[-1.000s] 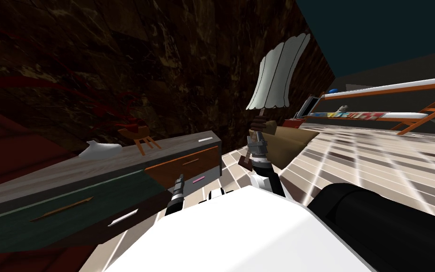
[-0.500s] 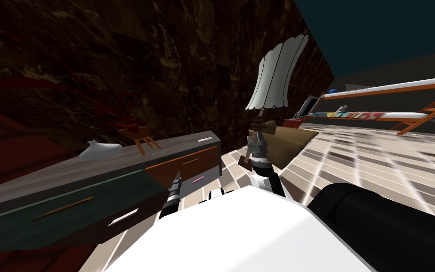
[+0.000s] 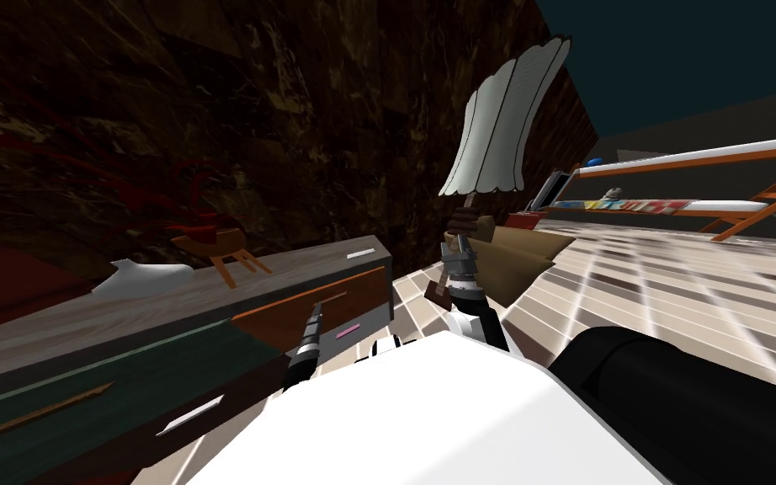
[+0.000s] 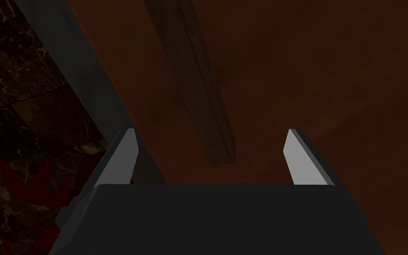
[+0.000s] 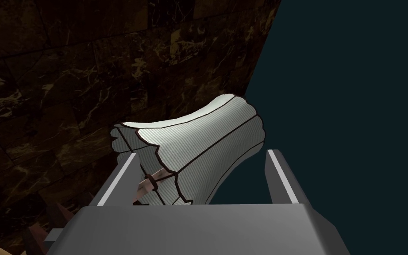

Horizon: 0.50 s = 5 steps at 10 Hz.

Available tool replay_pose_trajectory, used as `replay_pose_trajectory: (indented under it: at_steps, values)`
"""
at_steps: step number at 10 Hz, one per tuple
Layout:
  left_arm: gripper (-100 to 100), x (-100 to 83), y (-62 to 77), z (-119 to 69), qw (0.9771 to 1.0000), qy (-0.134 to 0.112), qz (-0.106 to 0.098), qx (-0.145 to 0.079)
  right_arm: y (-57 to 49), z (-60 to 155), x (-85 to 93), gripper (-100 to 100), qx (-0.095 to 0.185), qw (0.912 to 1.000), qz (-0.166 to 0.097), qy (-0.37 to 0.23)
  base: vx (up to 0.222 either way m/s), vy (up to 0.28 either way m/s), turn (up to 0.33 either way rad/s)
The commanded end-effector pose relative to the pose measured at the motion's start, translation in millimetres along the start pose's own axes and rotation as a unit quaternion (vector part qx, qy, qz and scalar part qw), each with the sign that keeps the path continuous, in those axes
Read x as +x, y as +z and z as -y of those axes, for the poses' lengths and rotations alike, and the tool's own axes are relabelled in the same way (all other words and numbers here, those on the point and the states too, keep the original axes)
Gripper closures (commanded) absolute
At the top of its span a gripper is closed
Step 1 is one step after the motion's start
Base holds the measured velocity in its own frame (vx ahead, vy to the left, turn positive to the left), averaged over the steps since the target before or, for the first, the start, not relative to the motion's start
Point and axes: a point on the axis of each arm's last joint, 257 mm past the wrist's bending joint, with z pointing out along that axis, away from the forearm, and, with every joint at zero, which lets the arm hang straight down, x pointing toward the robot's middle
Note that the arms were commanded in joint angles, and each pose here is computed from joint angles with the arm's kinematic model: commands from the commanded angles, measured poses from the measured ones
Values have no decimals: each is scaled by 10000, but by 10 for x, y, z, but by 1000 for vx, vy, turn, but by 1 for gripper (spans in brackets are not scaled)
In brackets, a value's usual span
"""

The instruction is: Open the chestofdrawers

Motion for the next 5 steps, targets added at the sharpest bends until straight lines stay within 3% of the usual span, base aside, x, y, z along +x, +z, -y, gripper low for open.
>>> replay_pose_trajectory:
  at_steps: [1, 3, 5]
  values:
    - [-100, 151, 15, 36, 9995, -298, 119, -35, 0, 0, 0, 0, 0, 10000, 0, 0, 30, -14, -2]
    - [-100, 240, 13, 53, 9987, -467, 183, -55, 1, 1, 0, 0, 0, 10000, -1, 0, -4, 3, -1]
    - [-100, 186, 75, 105, 9989, -420, 180, -55, 1, 1, 0, 0, 0, 10000, -1, 0, 31, 14, -11]
